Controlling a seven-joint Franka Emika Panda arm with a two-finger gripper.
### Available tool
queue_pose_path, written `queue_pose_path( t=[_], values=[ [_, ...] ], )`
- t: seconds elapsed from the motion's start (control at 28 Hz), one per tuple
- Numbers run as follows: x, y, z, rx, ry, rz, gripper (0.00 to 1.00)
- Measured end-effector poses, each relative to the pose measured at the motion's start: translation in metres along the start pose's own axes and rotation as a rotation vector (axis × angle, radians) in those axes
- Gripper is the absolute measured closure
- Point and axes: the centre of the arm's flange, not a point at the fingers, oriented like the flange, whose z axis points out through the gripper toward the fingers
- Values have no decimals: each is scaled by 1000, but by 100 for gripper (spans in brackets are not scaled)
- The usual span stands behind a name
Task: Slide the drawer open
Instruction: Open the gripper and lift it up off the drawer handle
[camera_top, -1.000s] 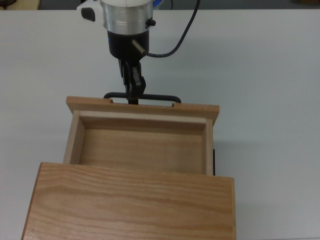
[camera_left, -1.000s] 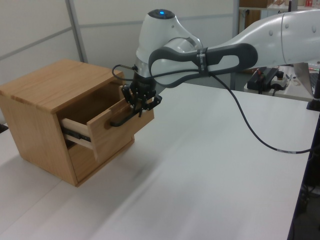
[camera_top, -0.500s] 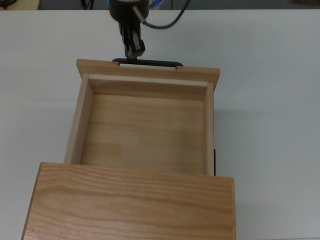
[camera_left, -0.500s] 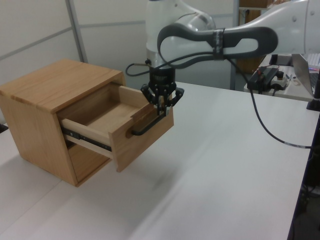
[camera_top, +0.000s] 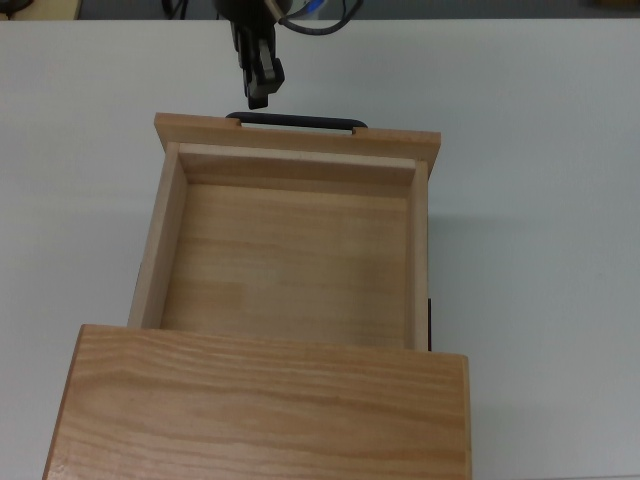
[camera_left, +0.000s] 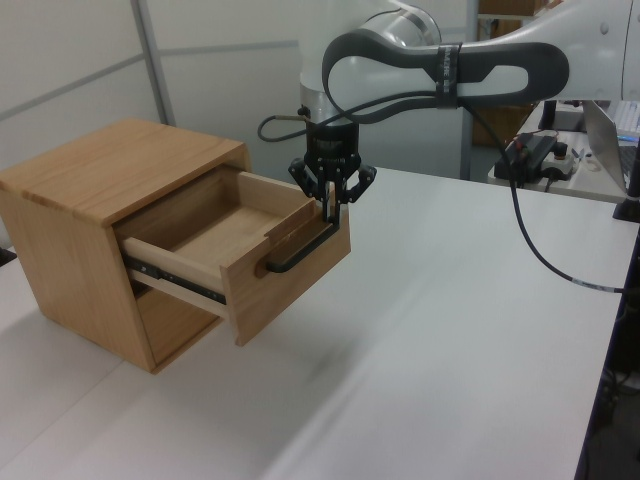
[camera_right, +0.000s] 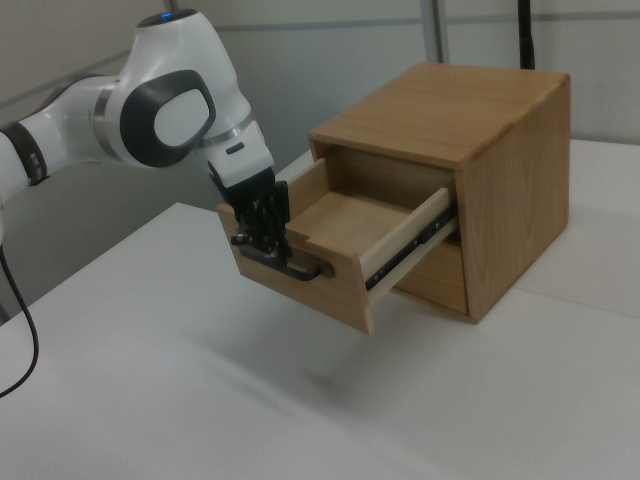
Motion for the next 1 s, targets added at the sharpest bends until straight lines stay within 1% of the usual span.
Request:
queue_pose_path(
  t=[0.11,0.14,0.18,0.29,0.32,0.36,0.46,0.5,0.54,0.61,0.68,0.79,0.86,1.0],
  values=[
    [1,-1,-8,15,5,-90,73],
    [1,-1,-11,22,8,-137,67],
    [1,-1,-14,26,10,-169,66],
    [1,-2,-20,36,17,-286,56],
    [1,-1,-24,42,21,-339,48],
    [1,-1,-27,46,24,-368,47],
    [0,0,-40,66,40,-475,36],
    [0,1,-45,73,47,-524,28],
    [0,2,-48,74,50,-554,24],
    [-3,5,-51,55,42,-627,18],
    [-8,10,-50,20,20,-723,9],
    [-12,13,-47,-12,-4,-829,1],
    [-15,15,-45,-30,-20,-908,0],
    [-15,17,-44,-43,-35,-1015,0]
  ],
)
